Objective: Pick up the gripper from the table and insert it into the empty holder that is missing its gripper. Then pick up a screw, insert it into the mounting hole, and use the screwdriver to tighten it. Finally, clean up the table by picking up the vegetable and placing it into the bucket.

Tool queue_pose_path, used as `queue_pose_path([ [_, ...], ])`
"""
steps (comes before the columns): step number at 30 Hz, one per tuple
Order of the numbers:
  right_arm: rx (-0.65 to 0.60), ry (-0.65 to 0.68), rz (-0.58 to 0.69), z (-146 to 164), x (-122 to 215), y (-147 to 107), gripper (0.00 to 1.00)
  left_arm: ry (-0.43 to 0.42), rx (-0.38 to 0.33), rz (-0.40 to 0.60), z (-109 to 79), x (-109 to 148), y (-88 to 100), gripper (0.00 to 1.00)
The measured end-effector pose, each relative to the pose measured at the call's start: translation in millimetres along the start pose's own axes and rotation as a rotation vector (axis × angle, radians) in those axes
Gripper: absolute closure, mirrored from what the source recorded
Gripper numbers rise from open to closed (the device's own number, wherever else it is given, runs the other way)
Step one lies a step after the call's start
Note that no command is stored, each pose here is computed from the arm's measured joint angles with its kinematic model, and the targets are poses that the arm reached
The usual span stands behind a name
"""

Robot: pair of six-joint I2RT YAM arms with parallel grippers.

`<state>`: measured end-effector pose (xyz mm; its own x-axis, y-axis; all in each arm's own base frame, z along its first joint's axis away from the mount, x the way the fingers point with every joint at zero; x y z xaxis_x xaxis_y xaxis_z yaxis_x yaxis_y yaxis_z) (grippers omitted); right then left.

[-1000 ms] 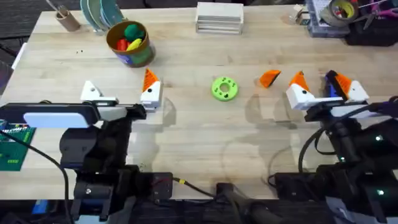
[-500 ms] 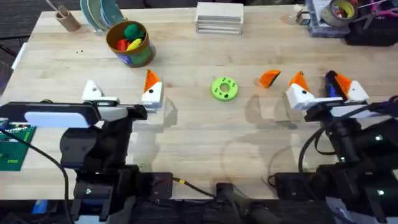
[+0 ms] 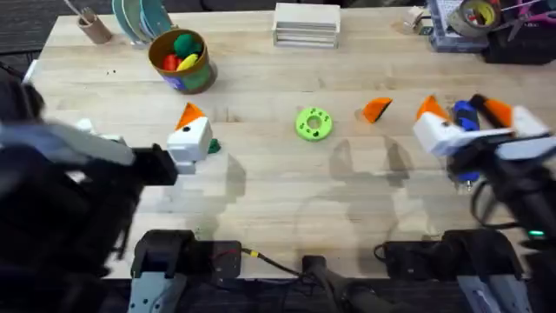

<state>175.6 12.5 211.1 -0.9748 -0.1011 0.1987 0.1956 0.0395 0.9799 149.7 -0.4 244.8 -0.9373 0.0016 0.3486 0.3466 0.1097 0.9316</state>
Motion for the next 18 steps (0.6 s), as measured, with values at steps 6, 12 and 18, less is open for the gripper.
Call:
queue_pose_path([
  [6, -0.007, 0.007, 0.067, 0, 14, 53, 0.077, 0.057, -0.023, 0.326, 1.0, 0, 16.2, 0.008],
  [12, -0.019, 0.015, 0.188, -2, 8, 82, 0.077, 0.070, -0.082, 0.498, -0.6, -34, 40.1, 0.008],
  [18, -0.020, 0.015, 0.196, -3, -1, 90, 0.077, 0.083, -0.102, 0.691, 2.1, -65, 18.9, 0.008],
])
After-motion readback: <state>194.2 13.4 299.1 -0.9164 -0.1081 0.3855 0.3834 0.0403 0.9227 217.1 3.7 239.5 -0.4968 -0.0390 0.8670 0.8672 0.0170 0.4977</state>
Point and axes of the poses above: each hand's point on the last joint's axis, 136 mm out from that joint toward the fingers, its own x axis back along the fingers, its own z axis along the line the jaws close on, y = z × x, the point moved 5 cm from there along x, back along the fingers, and after that the axes turned 4 degrees about x, right-handed, at the moved point
